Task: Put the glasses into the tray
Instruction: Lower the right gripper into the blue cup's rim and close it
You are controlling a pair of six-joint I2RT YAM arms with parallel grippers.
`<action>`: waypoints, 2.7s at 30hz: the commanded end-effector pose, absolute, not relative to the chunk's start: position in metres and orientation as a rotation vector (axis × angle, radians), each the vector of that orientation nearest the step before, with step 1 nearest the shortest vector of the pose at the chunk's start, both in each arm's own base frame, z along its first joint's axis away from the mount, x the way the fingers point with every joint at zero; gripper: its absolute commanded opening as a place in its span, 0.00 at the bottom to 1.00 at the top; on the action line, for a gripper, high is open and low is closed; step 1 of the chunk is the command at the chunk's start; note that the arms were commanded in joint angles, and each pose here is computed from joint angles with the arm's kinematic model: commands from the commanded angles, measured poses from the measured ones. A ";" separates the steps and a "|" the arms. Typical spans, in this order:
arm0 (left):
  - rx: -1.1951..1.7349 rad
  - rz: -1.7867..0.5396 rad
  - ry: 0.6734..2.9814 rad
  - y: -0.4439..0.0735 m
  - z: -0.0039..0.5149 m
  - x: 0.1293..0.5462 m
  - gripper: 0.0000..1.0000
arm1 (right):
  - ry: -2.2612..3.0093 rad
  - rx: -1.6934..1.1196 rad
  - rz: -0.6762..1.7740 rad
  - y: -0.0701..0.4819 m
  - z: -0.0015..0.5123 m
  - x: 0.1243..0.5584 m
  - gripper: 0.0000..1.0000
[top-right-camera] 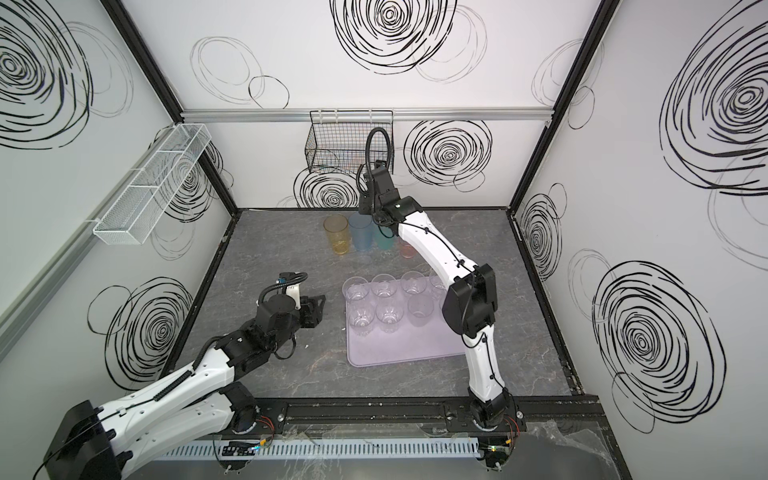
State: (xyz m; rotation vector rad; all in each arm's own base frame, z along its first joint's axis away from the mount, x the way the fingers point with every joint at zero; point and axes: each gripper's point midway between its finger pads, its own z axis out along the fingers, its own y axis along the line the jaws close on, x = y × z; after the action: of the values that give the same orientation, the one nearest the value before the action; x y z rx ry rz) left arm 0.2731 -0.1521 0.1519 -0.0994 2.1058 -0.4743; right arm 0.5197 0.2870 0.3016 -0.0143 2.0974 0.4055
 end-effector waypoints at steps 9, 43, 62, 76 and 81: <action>-0.094 -0.412 2.047 -0.160 0.167 0.293 0.66 | 2.210 -0.015 0.377 0.281 0.239 0.541 0.44; -0.066 -0.409 2.058 -0.170 0.149 0.334 0.82 | 2.195 -0.046 0.394 0.296 0.212 0.586 0.16; -0.136 -0.416 1.911 -0.143 0.220 0.309 0.81 | 2.063 -0.065 0.488 0.280 0.324 0.504 0.12; -0.105 -0.419 1.964 -0.160 0.191 0.311 0.81 | 2.203 -0.062 0.411 0.282 0.237 0.534 0.39; -0.089 -0.402 1.977 -0.161 0.183 0.315 0.81 | 2.236 -0.075 0.397 0.287 0.217 0.555 0.46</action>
State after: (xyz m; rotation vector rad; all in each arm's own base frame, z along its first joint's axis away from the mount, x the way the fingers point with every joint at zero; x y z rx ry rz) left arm 0.3095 -0.1601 0.1764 -0.0783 2.0232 -0.3884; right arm 0.5461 0.2890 0.2063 -0.0722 2.2532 0.4005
